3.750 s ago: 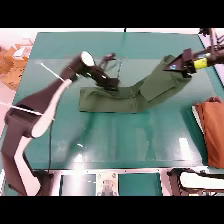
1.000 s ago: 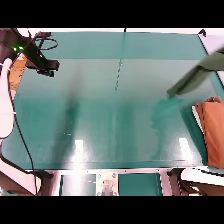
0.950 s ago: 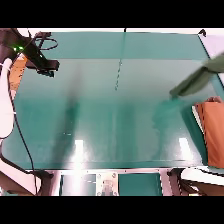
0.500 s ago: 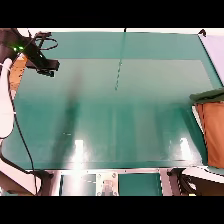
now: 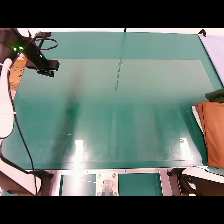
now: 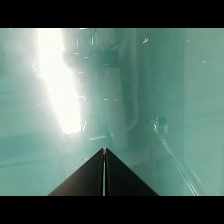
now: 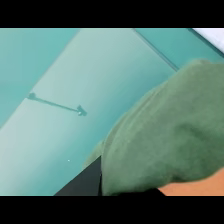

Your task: Fold the shirts.

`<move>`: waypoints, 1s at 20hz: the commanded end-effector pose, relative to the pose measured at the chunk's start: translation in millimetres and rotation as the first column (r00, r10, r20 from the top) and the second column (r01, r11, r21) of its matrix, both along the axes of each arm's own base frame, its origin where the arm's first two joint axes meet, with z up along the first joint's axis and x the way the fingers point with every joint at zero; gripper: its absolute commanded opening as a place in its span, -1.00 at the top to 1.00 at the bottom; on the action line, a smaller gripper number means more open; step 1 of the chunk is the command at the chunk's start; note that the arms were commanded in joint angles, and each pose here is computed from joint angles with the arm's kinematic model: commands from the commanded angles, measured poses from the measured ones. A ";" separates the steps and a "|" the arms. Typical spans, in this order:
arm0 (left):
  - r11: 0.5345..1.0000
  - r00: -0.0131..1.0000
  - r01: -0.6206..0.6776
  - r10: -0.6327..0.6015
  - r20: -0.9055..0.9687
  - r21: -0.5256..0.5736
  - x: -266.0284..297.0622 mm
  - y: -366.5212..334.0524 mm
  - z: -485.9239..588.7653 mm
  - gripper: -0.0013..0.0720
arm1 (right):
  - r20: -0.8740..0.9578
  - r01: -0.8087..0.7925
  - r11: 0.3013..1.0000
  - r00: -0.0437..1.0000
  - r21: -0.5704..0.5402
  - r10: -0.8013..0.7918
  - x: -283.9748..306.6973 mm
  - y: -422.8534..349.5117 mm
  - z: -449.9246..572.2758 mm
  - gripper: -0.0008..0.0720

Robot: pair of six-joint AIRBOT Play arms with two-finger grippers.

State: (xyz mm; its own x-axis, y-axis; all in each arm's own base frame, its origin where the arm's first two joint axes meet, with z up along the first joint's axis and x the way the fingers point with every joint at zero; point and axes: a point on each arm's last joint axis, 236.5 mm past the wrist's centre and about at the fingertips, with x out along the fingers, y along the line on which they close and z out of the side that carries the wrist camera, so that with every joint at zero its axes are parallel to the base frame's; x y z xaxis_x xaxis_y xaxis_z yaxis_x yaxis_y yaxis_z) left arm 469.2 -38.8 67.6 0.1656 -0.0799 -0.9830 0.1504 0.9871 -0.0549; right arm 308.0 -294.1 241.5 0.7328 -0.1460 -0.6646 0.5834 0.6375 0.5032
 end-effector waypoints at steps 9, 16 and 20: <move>1.000 1.000 0.004 -0.004 -0.002 -0.017 -0.6 -4.0 0.5 0.89 | -0.123 -0.007 0.993 0.992 0.121 0.022 -25.8 26.1 -18.8 0.93; 1.000 1.000 0.006 -0.006 -0.001 -0.022 -0.6 -5.2 0.6 0.89 | -0.414 0.247 0.966 0.890 0.080 -0.193 -111.2 20.4 -38.9 0.93; 0.998 1.000 0.016 -0.015 0.008 -0.062 1.1 -14.9 2.2 0.89 | -0.603 0.342 0.938 0.761 0.059 -0.239 -157.1 12.9 -84.8 0.93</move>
State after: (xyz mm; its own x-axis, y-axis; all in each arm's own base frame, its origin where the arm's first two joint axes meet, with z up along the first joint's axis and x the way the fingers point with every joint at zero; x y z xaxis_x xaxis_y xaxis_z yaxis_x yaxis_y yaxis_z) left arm 468.7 -47.5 68.3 0.1634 -0.1159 -0.9797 0.1596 0.9831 -0.0897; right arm 191.6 -277.3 183.9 0.3222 -0.1514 -0.9345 0.8808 0.4097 0.2373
